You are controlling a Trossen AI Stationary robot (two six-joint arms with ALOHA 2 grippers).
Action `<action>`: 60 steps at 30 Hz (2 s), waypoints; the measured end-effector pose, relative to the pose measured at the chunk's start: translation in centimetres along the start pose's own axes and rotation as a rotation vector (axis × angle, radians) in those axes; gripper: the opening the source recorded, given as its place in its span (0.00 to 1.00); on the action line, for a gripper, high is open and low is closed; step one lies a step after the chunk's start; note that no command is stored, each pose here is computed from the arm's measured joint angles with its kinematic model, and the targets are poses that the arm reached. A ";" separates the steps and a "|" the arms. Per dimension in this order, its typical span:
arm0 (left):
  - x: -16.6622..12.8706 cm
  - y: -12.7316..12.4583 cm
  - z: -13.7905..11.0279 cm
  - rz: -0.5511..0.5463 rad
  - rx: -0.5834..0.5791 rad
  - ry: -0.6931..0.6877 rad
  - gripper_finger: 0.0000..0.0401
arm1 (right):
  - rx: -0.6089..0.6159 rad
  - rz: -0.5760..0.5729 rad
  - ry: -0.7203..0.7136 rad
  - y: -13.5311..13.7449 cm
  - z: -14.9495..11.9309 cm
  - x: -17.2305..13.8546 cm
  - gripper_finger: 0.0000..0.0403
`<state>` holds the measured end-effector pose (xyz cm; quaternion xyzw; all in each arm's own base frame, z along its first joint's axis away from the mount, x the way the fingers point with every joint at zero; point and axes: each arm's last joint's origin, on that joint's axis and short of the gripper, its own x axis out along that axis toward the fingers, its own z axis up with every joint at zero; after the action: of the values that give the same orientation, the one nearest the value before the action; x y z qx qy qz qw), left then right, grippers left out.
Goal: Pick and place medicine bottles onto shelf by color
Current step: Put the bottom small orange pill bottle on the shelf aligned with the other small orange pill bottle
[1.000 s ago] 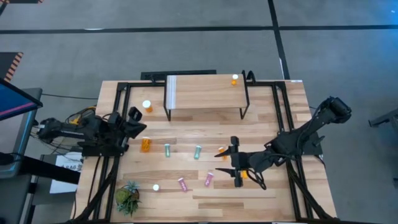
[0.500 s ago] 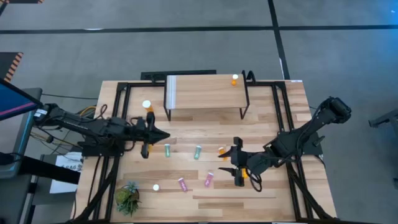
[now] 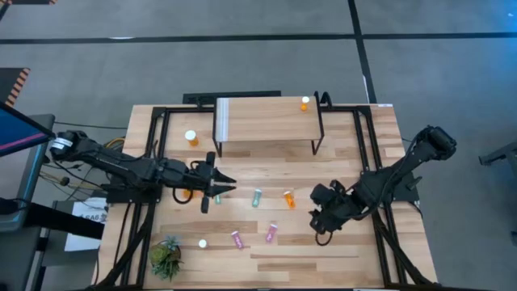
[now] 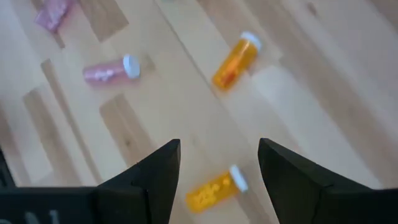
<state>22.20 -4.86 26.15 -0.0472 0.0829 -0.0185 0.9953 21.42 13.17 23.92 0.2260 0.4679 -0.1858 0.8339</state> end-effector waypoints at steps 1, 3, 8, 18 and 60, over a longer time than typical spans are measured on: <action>0.1 0.0 0.0 0.001 0.004 0.003 0.24 | 0.012 0.001 0.004 0.1 -0.3 -0.1 0.59; 0.2 0.0 0.1 0.006 0.007 0.004 0.28 | 0.035 0.012 0.008 0.3 -0.7 -0.3 0.59; 0.2 0.0 0.0 0.010 -0.006 0.019 0.33 | 0.014 0.026 -0.028 0.9 -1.9 -0.8 0.59; 0.2 0.0 -0.3 0.014 -0.001 0.047 0.34 | 0.010 -0.038 -0.028 2.1 -3.4 1.4 0.59; 0.2 0.1 -0.5 0.056 0.007 0.061 0.34 | 0.366 0.013 -0.002 -4.1 -8.6 2.9 0.59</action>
<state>22.29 -4.82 25.59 -0.0410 0.1147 0.0079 0.9925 14.69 14.20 16.65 0.3766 0.4240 -0.2628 0.7806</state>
